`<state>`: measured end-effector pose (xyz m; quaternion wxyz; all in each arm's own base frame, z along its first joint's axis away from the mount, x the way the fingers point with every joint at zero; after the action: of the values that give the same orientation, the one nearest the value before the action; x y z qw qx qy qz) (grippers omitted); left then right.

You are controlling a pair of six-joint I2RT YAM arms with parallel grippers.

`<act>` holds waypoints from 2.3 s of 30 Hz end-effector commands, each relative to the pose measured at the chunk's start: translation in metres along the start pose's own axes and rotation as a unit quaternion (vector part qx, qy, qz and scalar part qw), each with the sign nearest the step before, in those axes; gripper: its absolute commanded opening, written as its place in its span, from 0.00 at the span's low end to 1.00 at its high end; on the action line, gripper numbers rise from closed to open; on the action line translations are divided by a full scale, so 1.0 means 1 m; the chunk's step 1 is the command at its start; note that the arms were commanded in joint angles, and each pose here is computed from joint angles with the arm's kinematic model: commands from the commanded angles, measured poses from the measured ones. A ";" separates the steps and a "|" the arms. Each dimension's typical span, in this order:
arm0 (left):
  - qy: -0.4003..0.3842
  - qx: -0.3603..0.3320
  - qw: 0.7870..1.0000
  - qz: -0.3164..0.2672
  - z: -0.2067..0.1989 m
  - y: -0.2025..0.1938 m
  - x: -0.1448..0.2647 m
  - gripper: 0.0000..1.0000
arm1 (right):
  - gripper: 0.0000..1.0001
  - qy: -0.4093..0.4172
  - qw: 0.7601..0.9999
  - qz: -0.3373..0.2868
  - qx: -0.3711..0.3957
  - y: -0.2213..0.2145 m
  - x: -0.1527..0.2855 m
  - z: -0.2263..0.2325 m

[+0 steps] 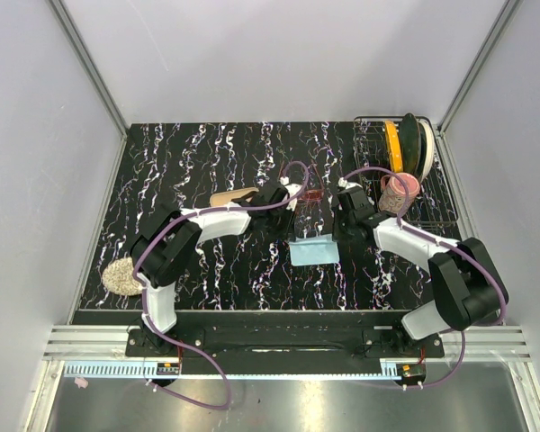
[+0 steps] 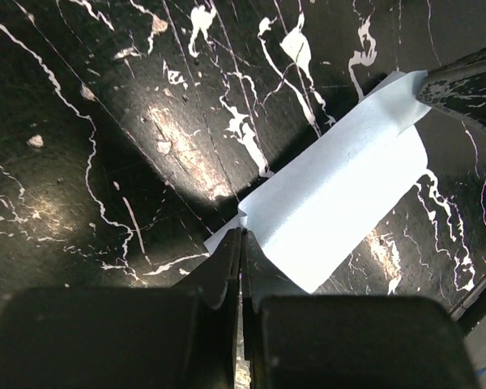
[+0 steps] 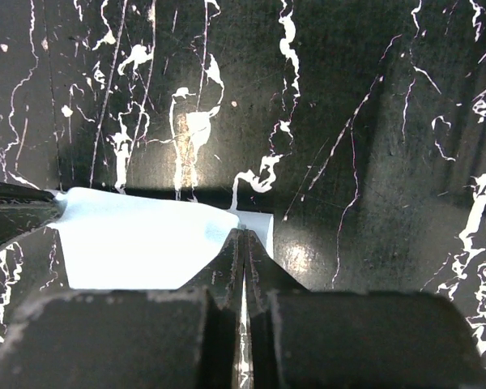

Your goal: Organize the sunglasses

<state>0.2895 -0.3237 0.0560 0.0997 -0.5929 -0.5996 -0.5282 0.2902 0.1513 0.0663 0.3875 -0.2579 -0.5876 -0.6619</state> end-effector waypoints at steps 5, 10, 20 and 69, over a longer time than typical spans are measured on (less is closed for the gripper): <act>-0.047 -0.018 0.998 -0.026 -0.018 0.012 0.015 0.00 | 0.00 0.000 1.000 -0.003 -0.027 0.000 0.009 0.001; -0.057 -0.017 0.998 -0.025 -0.022 0.011 0.017 0.00 | 0.00 0.000 0.999 0.016 -0.045 -0.006 0.005 0.002; -0.071 -0.019 0.997 -0.006 -0.027 -0.001 0.015 0.00 | 0.00 -0.014 0.998 0.032 -0.050 -0.014 0.002 -0.002; -0.052 -0.052 0.997 -0.020 -0.033 -0.015 0.030 0.51 | 0.44 -0.001 0.997 0.051 -0.061 -0.027 0.037 -0.004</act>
<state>0.2488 -0.3211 0.0614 0.0757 -0.6280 -0.5737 -0.5203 0.2487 0.1392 0.0626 0.4090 -0.3282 -0.5402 -0.6582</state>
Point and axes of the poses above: each gripper's point midway between its finger pads, its own x axis back along the fingers, its own z axis along the line the jaws close on, y = z × x, the point moved 3 cm from there along x, back along the fingers, and after that the axes turned 2 degrees about x, right-handed, at the moved point
